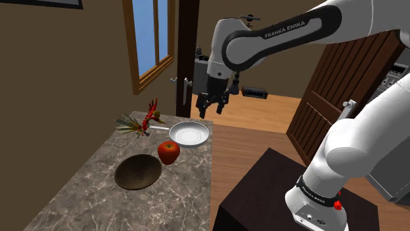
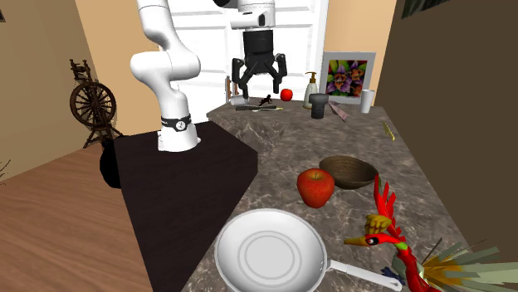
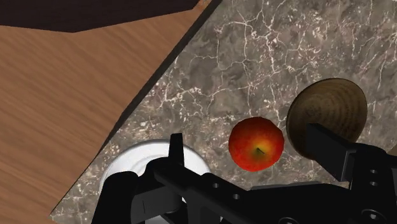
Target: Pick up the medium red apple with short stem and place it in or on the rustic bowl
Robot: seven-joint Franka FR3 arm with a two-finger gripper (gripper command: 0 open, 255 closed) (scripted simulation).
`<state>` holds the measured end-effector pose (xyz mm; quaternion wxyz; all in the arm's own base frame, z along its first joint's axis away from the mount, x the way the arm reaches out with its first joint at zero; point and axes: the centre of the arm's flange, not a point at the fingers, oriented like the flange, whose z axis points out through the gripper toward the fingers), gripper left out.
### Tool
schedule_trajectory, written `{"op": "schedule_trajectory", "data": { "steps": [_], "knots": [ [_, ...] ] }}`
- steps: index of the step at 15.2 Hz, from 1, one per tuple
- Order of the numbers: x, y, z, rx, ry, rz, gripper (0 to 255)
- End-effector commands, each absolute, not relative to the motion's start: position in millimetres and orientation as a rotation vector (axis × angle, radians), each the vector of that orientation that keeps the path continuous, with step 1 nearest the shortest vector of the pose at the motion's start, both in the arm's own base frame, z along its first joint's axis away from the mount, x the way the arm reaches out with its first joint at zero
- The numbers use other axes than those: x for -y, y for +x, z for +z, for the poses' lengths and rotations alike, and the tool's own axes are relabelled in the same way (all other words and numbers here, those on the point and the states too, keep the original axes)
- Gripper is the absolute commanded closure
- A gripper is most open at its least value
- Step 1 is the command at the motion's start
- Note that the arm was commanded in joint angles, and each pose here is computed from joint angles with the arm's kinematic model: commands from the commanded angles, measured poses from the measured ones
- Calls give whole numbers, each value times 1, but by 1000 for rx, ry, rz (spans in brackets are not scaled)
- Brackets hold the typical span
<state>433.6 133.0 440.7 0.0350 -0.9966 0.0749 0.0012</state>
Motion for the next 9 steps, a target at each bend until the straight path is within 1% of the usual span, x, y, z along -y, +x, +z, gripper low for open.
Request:
{"op": "schedule_trajectory", "data": {
  "steps": [1, 9],
  "knots": [
    [-145, 449, 423, -258, -3063, -4, 0],
    [-192, 511, 353, -364, -3067, -22, 0]
  ]
}}
